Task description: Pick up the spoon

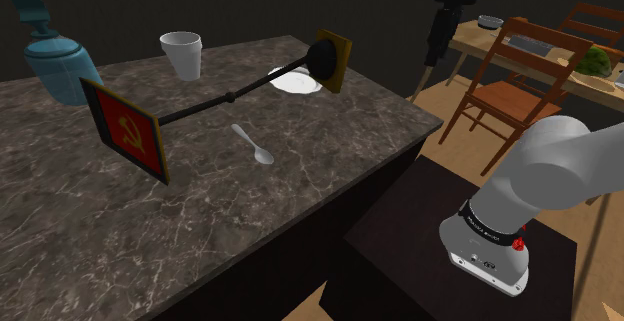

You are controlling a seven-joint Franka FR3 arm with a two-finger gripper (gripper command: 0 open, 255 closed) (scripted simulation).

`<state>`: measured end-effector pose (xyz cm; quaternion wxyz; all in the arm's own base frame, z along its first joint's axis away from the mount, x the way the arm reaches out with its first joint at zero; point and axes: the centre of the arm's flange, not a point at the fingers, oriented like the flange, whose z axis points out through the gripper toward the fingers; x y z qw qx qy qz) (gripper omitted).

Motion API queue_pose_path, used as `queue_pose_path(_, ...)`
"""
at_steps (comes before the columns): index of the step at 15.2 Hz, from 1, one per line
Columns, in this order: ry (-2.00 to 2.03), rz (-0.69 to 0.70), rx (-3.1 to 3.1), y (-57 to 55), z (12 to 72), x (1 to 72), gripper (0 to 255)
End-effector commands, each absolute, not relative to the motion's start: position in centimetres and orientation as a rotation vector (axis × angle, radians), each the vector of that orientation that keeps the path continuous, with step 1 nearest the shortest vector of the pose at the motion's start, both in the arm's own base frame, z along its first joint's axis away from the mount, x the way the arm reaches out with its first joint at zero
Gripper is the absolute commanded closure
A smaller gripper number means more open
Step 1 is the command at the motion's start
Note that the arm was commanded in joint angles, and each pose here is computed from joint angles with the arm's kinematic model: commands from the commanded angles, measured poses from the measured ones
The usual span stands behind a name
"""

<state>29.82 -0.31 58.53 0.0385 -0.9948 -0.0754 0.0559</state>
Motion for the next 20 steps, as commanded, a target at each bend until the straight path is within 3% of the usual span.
queue_pose_path(1,-0.231,0.171,-3.051,-0.3,58.5,29.8,0)
queue_pose_path(20,-0.016,0.188,-3.014,16.2,47.6,44.4,0)
